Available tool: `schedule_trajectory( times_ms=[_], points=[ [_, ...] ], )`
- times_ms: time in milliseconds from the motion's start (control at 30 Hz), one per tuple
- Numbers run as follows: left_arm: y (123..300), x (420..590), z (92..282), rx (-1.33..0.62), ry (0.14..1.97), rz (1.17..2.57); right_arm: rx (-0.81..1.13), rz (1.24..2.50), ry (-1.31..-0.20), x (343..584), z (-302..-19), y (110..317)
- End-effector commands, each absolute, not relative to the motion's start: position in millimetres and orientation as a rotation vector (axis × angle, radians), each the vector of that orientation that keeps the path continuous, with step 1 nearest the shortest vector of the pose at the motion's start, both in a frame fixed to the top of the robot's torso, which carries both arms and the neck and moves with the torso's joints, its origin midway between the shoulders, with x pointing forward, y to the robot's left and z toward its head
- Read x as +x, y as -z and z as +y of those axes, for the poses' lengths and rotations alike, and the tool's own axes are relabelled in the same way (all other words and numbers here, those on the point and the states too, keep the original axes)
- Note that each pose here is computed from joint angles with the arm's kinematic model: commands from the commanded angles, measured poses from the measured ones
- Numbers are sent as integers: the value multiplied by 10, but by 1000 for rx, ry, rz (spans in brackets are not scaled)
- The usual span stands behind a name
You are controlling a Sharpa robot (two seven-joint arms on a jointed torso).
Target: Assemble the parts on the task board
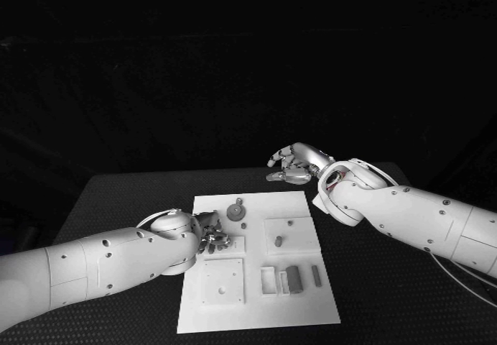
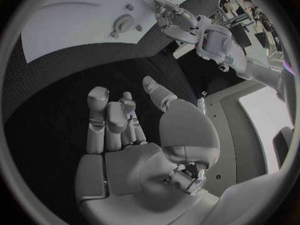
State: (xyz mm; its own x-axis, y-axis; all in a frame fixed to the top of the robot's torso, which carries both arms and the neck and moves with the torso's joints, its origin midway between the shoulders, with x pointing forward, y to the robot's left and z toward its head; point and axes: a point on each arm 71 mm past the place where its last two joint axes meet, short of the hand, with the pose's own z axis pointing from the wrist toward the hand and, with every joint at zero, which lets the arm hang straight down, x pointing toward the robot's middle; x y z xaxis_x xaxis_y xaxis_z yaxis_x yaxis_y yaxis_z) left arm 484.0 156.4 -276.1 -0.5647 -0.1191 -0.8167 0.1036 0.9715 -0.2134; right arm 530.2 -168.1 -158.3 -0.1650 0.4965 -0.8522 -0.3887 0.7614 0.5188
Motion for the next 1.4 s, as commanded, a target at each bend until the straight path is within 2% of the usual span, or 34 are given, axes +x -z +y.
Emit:
schedule_trajectory(
  times_ms=[33,1400],
  points=[
    [2845,4794,1575,10,267,2197,80,1559,-789,5298,-1672,1587],
    [2814,4817,1590,-37,306,2161,85,1566,-781,5306,-1696,1616]
  ],
)
